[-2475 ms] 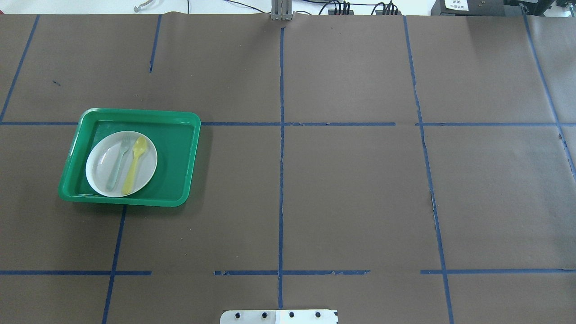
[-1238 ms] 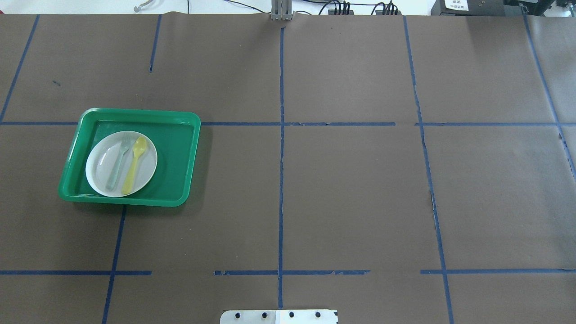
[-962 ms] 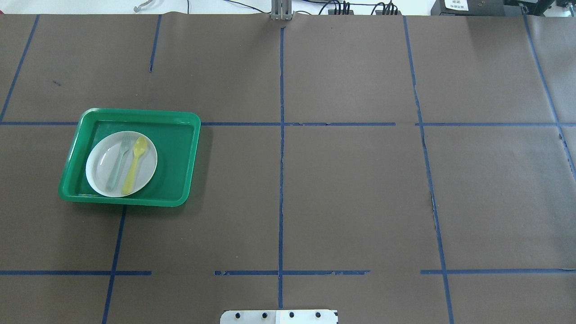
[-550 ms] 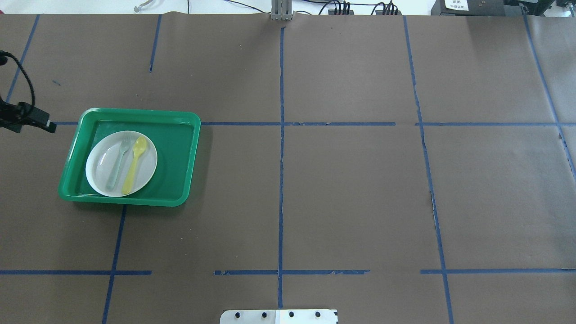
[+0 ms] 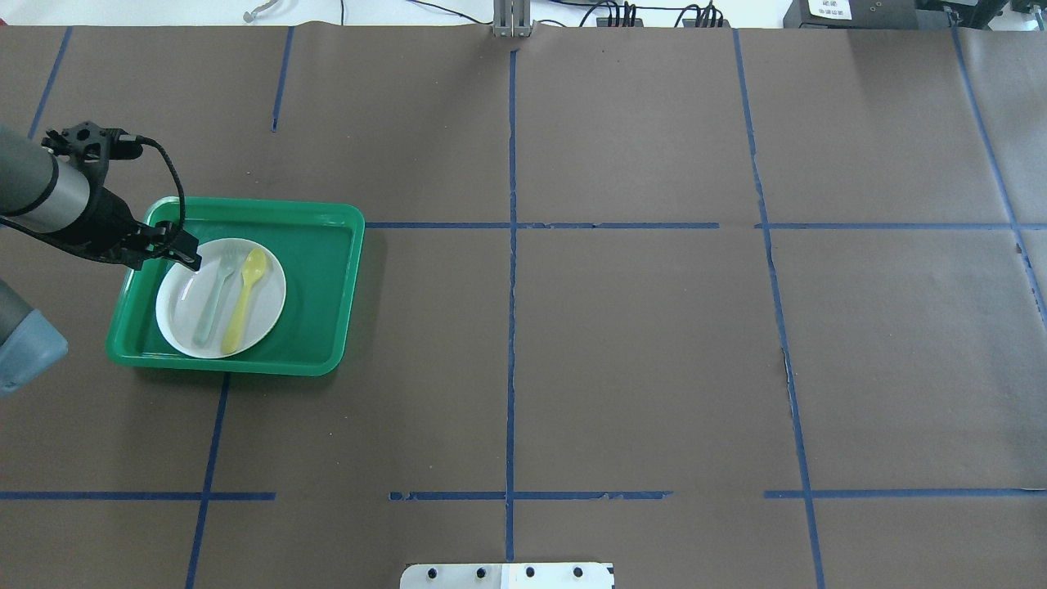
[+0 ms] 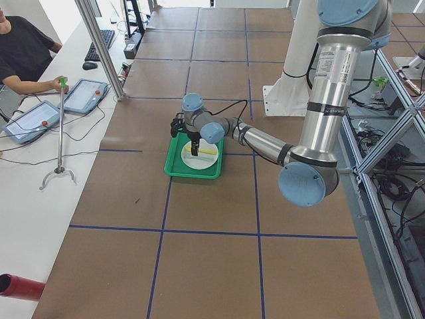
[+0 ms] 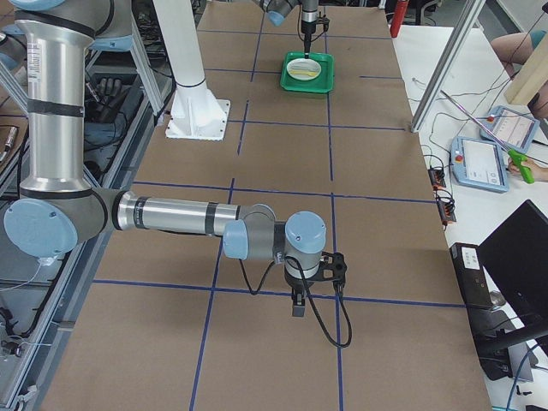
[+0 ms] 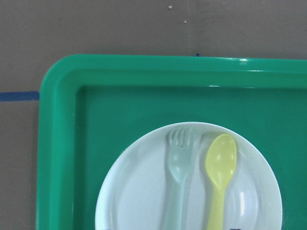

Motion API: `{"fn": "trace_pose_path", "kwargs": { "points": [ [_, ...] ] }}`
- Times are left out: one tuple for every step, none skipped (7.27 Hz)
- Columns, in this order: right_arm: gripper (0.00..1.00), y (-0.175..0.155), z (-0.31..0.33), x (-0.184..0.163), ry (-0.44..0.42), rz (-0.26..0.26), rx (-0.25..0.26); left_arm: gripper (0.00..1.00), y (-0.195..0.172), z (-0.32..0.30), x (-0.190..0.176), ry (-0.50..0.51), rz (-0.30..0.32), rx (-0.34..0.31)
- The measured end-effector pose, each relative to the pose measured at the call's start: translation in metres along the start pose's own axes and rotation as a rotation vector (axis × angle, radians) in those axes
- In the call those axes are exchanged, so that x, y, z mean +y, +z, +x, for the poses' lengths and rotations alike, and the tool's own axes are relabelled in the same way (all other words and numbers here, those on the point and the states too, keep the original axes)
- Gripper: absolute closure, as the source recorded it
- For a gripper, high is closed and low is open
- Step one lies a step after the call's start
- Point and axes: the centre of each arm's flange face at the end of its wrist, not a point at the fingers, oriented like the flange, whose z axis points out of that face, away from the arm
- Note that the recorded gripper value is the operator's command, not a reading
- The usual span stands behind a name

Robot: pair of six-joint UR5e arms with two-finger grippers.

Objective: Place spoon
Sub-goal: 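Move the left gripper over the yellow spoon on the white plate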

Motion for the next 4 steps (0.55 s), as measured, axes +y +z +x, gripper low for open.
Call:
{"fn": "trace_pose_path", "kwargs": {
  "points": [
    [0.00,0.000,0.000,0.000,0.000,0.000,0.000,0.28,0.011,0.016,0.002,-0.001,-0.001,-0.007],
    [0.00,0.000,0.000,0.000,0.000,0.000,0.000,0.29,0.018,0.026,0.000,0.005,0.018,-0.023],
    [0.00,0.000,0.000,0.000,0.000,0.000,0.000,0.30,0.022,0.032,-0.004,0.013,0.037,-0.037],
    [0.00,0.000,0.000,0.000,0.000,0.000,0.000,0.30,0.025,0.036,-0.008,0.020,0.047,-0.044]
  ]
}}
